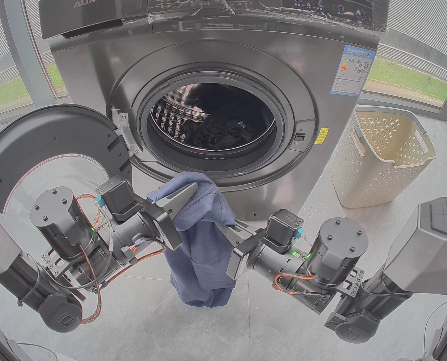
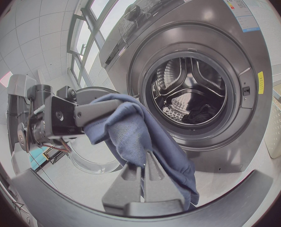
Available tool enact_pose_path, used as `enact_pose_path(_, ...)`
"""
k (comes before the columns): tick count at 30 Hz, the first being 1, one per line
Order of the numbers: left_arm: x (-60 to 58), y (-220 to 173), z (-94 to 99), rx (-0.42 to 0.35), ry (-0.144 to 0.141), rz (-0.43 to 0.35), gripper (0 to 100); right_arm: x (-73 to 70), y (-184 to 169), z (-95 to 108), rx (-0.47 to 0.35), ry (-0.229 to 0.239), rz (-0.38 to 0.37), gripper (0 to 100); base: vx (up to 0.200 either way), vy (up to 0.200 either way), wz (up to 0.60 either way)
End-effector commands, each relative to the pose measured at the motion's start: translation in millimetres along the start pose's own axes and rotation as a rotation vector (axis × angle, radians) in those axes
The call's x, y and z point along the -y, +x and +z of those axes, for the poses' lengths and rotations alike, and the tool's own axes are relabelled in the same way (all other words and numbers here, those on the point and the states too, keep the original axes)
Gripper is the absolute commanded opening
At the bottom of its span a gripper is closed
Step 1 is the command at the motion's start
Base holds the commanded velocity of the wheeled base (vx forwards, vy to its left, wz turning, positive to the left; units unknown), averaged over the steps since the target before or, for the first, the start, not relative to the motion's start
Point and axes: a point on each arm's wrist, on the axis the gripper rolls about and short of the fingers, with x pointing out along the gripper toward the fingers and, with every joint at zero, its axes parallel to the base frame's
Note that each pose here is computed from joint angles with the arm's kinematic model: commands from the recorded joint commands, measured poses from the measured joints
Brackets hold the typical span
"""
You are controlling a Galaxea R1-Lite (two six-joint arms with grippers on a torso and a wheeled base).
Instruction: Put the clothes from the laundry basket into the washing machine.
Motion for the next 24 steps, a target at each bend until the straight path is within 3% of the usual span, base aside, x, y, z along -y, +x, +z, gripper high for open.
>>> enact_pose_path(1, -1.6, 1.1, -3.5, -0.012, -0.002, 0.004, 0, -4.4, -9.5, 18.8, 0.041, 0.01, 0.012, 0, 0.0, 0.0, 0.0)
enact_pose_path(16, -0.7, 0.8, -1.5, -0.005, -0.012, 0.001, 0, -4.9, -21.4, 14.5, 0.0, 0.016, 0.014, 0, 0.0, 0.0, 0.0)
enact_pose_path(20, 2.1, 0.5, 1.1, 0.005, -0.011, -0.007, 0, -1.9, -16.6, 4.7, -0.023, 0.006, 0.004, 0, 0.0, 0.0, 0.0)
enact_pose_path(21, 2.7, 0.2, 1.9, 0.008, -0.011, -0.009, 0, -0.2, -15.2, -0.2, -0.036, 0.0, -0.003, 100, 0.0, 0.0, 0.0)
enact_pose_path(24, 3.8, -0.7, 4.5, 0.016, -0.01, -0.012, 0, -0.5, -10.0, -2.1, -0.03, -0.001, 0.0, 100, 0.0, 0.0, 0.0)
